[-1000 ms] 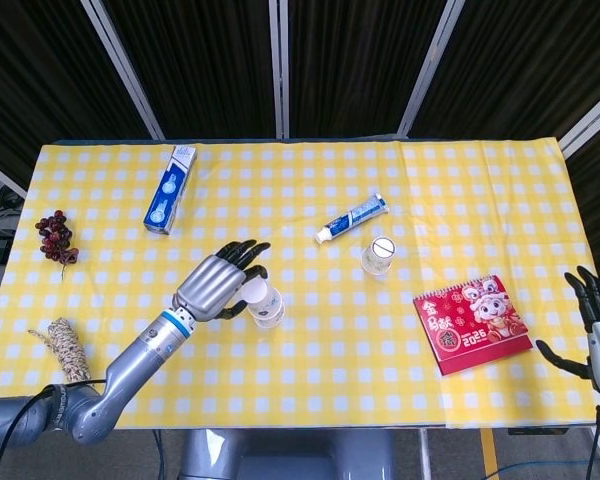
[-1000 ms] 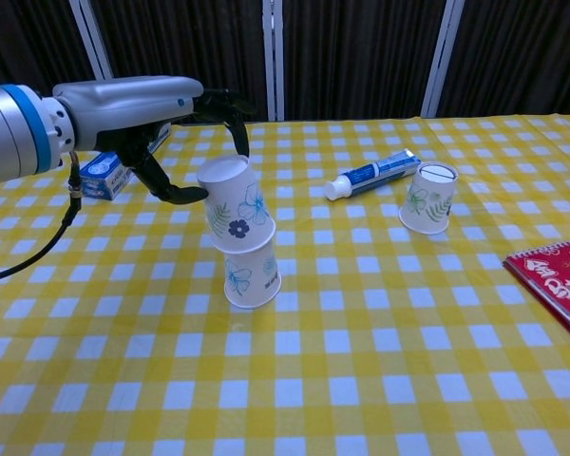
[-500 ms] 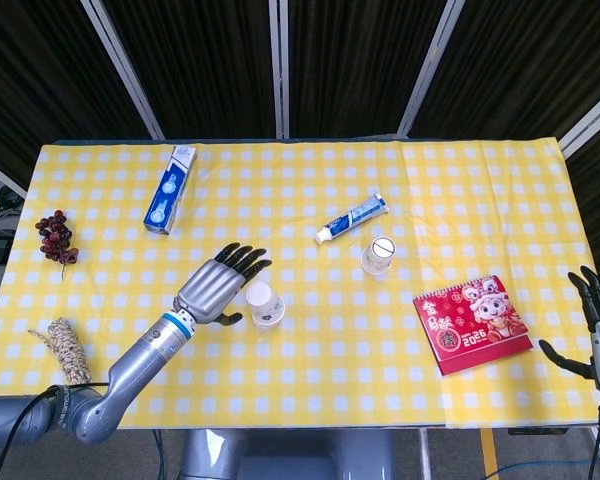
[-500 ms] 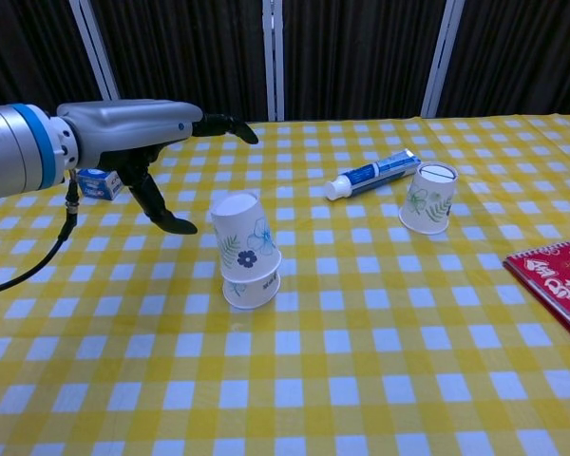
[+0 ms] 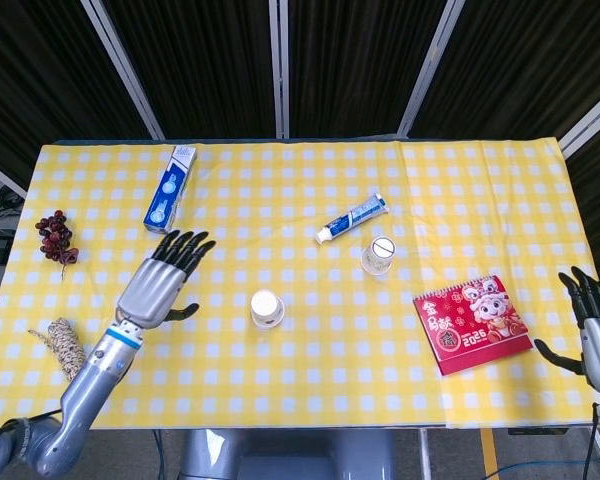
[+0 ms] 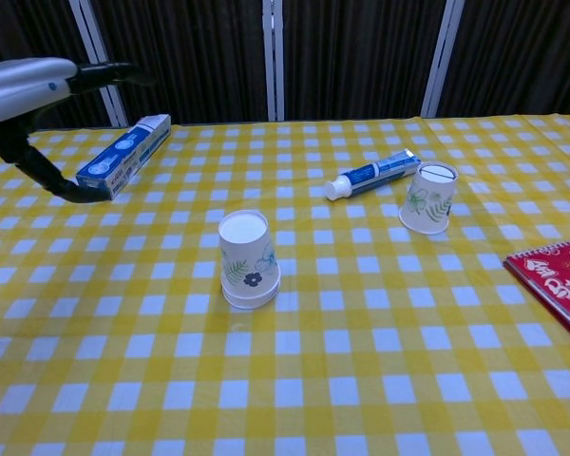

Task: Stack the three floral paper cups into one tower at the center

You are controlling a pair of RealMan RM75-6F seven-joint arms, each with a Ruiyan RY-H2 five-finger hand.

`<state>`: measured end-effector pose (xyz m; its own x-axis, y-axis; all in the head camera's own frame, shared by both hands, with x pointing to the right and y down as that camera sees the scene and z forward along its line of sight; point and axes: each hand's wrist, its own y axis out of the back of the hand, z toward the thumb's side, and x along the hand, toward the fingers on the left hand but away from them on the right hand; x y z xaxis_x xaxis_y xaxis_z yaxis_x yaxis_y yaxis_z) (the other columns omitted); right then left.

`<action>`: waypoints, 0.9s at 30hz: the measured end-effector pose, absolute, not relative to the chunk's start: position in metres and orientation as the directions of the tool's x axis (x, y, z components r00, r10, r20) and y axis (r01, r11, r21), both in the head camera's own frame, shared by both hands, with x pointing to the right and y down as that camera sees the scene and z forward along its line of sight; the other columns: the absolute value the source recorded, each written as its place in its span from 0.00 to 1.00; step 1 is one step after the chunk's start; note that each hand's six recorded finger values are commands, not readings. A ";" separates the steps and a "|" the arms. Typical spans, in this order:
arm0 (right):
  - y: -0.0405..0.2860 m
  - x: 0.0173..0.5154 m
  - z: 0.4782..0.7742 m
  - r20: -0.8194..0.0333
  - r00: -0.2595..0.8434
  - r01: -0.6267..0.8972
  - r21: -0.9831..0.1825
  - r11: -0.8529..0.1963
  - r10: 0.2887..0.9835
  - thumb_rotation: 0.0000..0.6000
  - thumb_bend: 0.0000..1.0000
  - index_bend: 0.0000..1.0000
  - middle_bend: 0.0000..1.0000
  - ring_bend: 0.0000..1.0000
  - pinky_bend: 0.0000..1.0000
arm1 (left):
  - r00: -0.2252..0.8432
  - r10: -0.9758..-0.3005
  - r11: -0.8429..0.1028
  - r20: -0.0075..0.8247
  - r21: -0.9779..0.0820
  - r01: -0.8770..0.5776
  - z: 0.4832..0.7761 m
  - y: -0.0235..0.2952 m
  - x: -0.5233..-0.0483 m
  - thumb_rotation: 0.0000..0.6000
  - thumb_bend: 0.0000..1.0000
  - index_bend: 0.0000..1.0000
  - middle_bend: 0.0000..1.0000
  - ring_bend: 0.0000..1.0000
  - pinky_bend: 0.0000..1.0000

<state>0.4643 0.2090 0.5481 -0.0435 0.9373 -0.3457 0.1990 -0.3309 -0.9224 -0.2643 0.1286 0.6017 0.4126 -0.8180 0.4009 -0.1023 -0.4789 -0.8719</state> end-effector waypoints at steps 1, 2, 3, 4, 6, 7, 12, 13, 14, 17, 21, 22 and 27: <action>0.208 0.463 0.549 -0.347 -0.042 0.195 -0.923 -0.333 0.937 1.00 0.09 0.04 0.00 0.00 0.06 | 0.396 -0.830 -0.467 0.394 -0.878 -0.106 0.600 0.132 -0.274 1.00 0.20 0.04 0.00 0.00 0.00; 0.207 0.462 0.551 -0.349 -0.038 0.190 -0.923 -0.336 0.937 1.00 0.09 0.05 0.00 0.00 0.06 | 0.379 -0.840 -0.457 0.389 -0.883 -0.109 0.599 0.136 -0.283 1.00 0.20 0.04 0.00 0.00 0.00; 0.206 0.460 0.552 -0.350 -0.033 0.185 -0.923 -0.338 0.936 1.00 0.09 0.06 0.00 0.00 0.06 | 0.355 -0.852 -0.448 0.385 -0.887 -0.114 0.597 0.142 -0.296 1.00 0.20 0.04 0.00 0.00 0.00; 0.205 0.458 0.554 -0.351 -0.027 0.180 -0.923 -0.341 0.936 1.00 0.09 0.08 0.00 0.00 0.06 | 0.337 -0.860 -0.444 0.385 -0.888 -0.119 0.597 0.147 -0.306 1.00 0.20 0.04 0.00 0.00 0.00; 0.198 0.450 0.556 -0.352 -0.003 0.172 -0.922 -0.346 0.936 1.00 0.09 0.11 0.00 0.00 0.07 | 0.290 -0.873 -0.442 0.392 -0.888 -0.129 0.595 0.159 -0.331 1.00 0.20 0.04 0.00 0.00 0.00; 0.194 0.445 0.557 -0.353 0.010 0.171 -0.921 -0.349 0.936 1.00 0.09 0.12 0.00 0.00 0.08 | 0.271 -0.877 -0.442 0.396 -0.887 -0.134 0.595 0.164 -0.341 1.00 0.20 0.04 0.00 0.00 0.00; 0.166 0.408 0.560 -0.355 0.099 0.155 -0.917 -0.366 0.930 1.00 0.09 0.17 0.00 0.00 0.11 | 0.192 -0.893 -0.433 0.406 -0.893 -0.125 0.587 0.186 -0.390 1.00 0.20 0.04 0.00 0.00 0.00; 0.160 0.401 0.560 -0.354 0.115 0.153 -0.917 -0.369 0.928 1.00 0.10 0.18 0.00 0.00 0.11 | 0.184 -0.896 -0.429 0.404 -0.895 -0.120 0.585 0.187 -0.395 1.00 0.20 0.04 0.00 0.00 0.00; 0.153 0.391 0.561 -0.355 0.135 0.148 -0.916 -0.373 0.925 1.00 0.10 0.20 0.00 0.00 0.12 | 0.178 -0.898 -0.425 0.401 -0.897 -0.119 0.583 0.187 -0.399 1.00 0.20 0.04 0.00 0.00 0.00; 0.131 0.365 0.568 -0.370 0.180 0.136 -0.908 -0.396 0.911 1.00 0.11 0.22 0.00 0.00 0.13 | 0.158 -0.910 -0.406 0.385 -0.903 -0.142 0.576 0.185 -0.409 1.00 0.20 0.04 0.00 0.00 0.00; 0.105 0.333 0.583 -0.411 0.213 0.119 -0.890 -0.441 0.887 1.00 0.15 0.25 0.02 0.00 0.15 | 0.138 -0.919 -0.389 0.369 -0.905 -0.171 0.569 0.181 -0.420 1.00 0.20 0.04 0.00 0.00 0.00; 0.099 0.325 0.589 -0.424 0.220 0.118 -0.882 -0.455 0.879 1.00 0.16 0.26 0.02 0.00 0.15 | 0.135 -0.919 -0.389 0.369 -0.904 -0.176 0.569 0.181 -0.422 1.00 0.20 0.04 0.00 0.00 0.00; 0.074 0.281 0.618 -0.490 0.244 0.097 -0.846 -0.524 0.837 1.00 0.21 0.26 0.02 0.00 0.15 | 0.132 -0.916 -0.398 0.379 -0.898 -0.186 0.570 0.179 -0.427 1.00 0.20 0.04 0.00 0.00 0.00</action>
<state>0.2810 0.0736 0.6175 0.2443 0.8370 -0.4897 0.0972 -0.5236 -0.8464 -0.4265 0.1786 0.5700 0.1317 -0.9162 0.3785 -0.1865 -0.3980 -0.8983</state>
